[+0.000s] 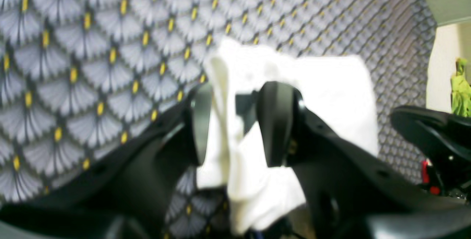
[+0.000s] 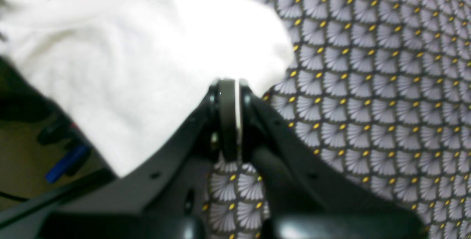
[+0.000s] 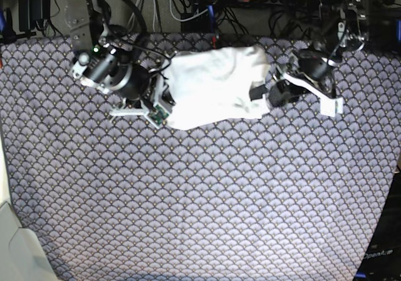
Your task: Fold the T-shirt properly
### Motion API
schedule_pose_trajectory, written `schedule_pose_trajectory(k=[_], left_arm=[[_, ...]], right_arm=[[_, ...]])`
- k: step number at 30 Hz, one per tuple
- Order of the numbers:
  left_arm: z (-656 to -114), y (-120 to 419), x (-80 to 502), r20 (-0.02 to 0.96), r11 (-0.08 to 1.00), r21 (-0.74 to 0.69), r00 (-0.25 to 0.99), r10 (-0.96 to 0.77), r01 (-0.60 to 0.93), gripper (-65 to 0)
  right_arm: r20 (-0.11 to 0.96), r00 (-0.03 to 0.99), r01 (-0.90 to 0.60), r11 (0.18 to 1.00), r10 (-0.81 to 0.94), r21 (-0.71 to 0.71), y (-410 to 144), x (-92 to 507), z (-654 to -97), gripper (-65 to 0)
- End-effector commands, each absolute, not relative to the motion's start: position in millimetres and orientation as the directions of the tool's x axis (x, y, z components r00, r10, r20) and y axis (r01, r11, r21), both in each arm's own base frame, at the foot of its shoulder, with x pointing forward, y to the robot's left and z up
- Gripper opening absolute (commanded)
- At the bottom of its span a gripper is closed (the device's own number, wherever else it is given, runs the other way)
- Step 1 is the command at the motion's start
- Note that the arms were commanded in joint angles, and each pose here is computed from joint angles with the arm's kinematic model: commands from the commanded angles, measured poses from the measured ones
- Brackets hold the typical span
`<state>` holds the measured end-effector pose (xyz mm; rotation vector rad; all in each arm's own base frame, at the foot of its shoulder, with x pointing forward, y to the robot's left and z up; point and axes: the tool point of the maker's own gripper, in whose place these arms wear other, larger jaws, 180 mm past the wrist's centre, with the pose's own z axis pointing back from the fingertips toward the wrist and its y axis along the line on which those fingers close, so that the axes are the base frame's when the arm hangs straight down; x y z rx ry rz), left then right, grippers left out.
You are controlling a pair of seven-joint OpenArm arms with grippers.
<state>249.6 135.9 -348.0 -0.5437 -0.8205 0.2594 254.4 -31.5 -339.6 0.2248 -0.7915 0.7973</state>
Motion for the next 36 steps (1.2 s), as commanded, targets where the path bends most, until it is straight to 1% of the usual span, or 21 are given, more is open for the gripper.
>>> schedule_pose_trajectory(k=[1,5,6,7,9,10,12,13,15,17,22,30,36], left_arm=[[-341,135,250,0.632,0.833,-0.554,0.656,0.412,0.011,-41.8],[-337,132,254,0.631,0.834,-0.551,0.669,0.393,0.030,-41.4],[-336,130,255,0.630,0.837,-0.546,0.679,0.376,0.044,-40.9],[-336,128,255,0.631,0.838,-0.541,0.692,0.350,0.069,-38.5],[-333,119,253,0.651,0.832,-0.533,0.704,0.286,0.154,-30.1],[-332,114,252,0.664,0.822,-0.531,0.703,0.255,0.203,-24.2],[-333,109,250,0.684,0.805,-0.528,0.697,0.214,0.270,-14.5],[-335,112,252,0.686,0.805,-0.528,0.694,0.216,0.271,-10.5],[-344,123,256,0.665,0.811,-0.540,0.704,0.249,0.224,-4.2],[-357,131,258,0.636,0.811,-0.557,0.720,0.277,0.180,-0.4],[-380,138,256,0.588,0.809,-0.572,0.755,0.291,0.134,0.0],[-372,130,262,0.589,0.782,-0.606,0.743,0.318,0.146,0.0],[-376,101,261,0.571,0.753,-0.631,0.769,0.288,0.186,0.0]], right_arm=[[0.734,0.408,-0.717,0.688,0.543,-0.111,-29,258,-331,-65.0],[0.732,0.408,-0.717,0.688,0.546,-0.114,-30,258,-331,-65.0],[0.732,0.408,-0.717,0.688,0.546,-0.114,-30,258,-331,-65.0],[0.731,0.409,-0.717,0.688,0.546,-0.114,-30,258,-331,-65.0],[0.730,0.410,-0.717,0.688,0.546,-0.112,-30,258,-332,-65.0],[0.730,0.410,-0.717,0.688,0.546,-0.112,-30,258,-332,-65.0],[0.726,0.411,-0.717,0.687,0.552,-0.117,-32,257,-333,-65.0],[0.723,0.410,-0.717,0.686,0.556,-0.120,-34,257,-333,-65.0],[0.722,0.410,-0.718,0.686,0.557,-0.121,-34,257,-333,-65.0],[0.722,0.411,-0.717,0.687,0.556,-0.121,-35,257,-333,-65.0],[0.722,0.411,-0.717,0.687,0.556,-0.121,-35,257,-333,-65.0],[0.723,0.409,-0.717,0.686,0.557,-0.122,-34,258,-333,-65.0],[0.723,0.409,-0.717,0.686,0.557,-0.122,-34,258,-333,-65.0]])
